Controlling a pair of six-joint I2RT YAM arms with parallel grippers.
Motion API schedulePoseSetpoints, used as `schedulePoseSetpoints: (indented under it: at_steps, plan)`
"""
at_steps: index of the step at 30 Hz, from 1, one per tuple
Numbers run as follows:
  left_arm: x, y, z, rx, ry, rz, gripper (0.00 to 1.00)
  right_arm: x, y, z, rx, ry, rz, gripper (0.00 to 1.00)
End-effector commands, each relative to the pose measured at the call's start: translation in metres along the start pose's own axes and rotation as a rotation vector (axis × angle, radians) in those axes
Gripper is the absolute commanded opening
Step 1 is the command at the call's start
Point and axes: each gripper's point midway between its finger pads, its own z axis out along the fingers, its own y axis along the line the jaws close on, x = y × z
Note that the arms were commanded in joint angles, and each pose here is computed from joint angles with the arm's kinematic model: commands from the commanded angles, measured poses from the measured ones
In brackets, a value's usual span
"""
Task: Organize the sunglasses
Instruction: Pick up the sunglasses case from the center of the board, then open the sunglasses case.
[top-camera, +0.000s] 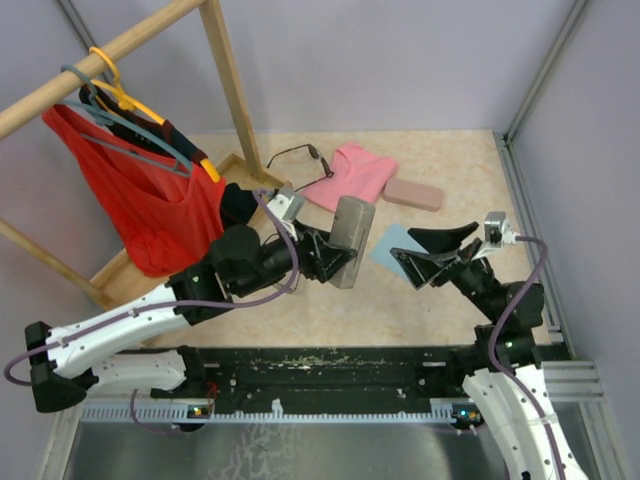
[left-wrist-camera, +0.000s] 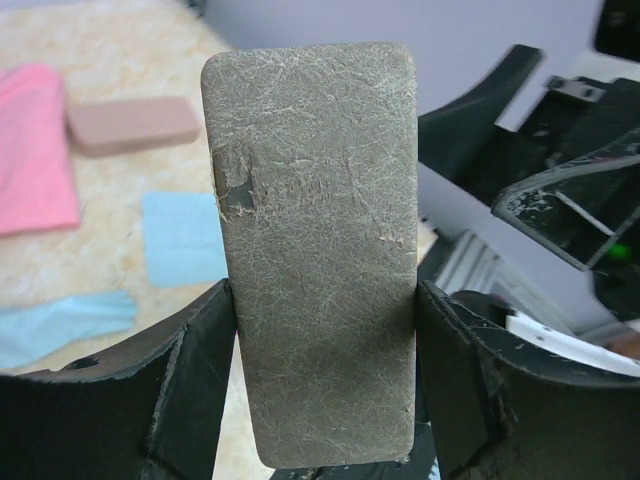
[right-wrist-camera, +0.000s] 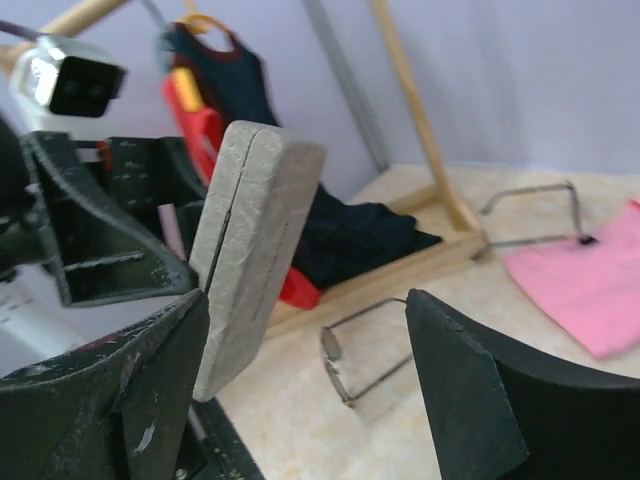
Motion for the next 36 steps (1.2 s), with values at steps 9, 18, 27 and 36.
schedulePoseSetpoints:
  at_steps: [9,18,27,36]
  plan:
    - [-0.098,-0.111,-0.077,0.586,-0.336,0.196,0.01,-0.063,0.132,-0.016,-0.698,-0.135,-0.124,0.87]
    - [-0.112,-0.143,-0.089,0.747,-0.38,0.351,0.0,-0.071,0.162,-0.003,-0.876,-0.139,-0.158,0.91]
    - [-0.113,-0.156,-0.093,0.82,-0.368,0.388,0.0,-0.055,0.174,0.004,-0.907,-0.11,-0.201,0.92]
    - [-0.108,-0.155,-0.086,0.817,-0.348,0.381,0.0,-0.058,0.178,0.005,-0.922,-0.105,-0.184,0.92]
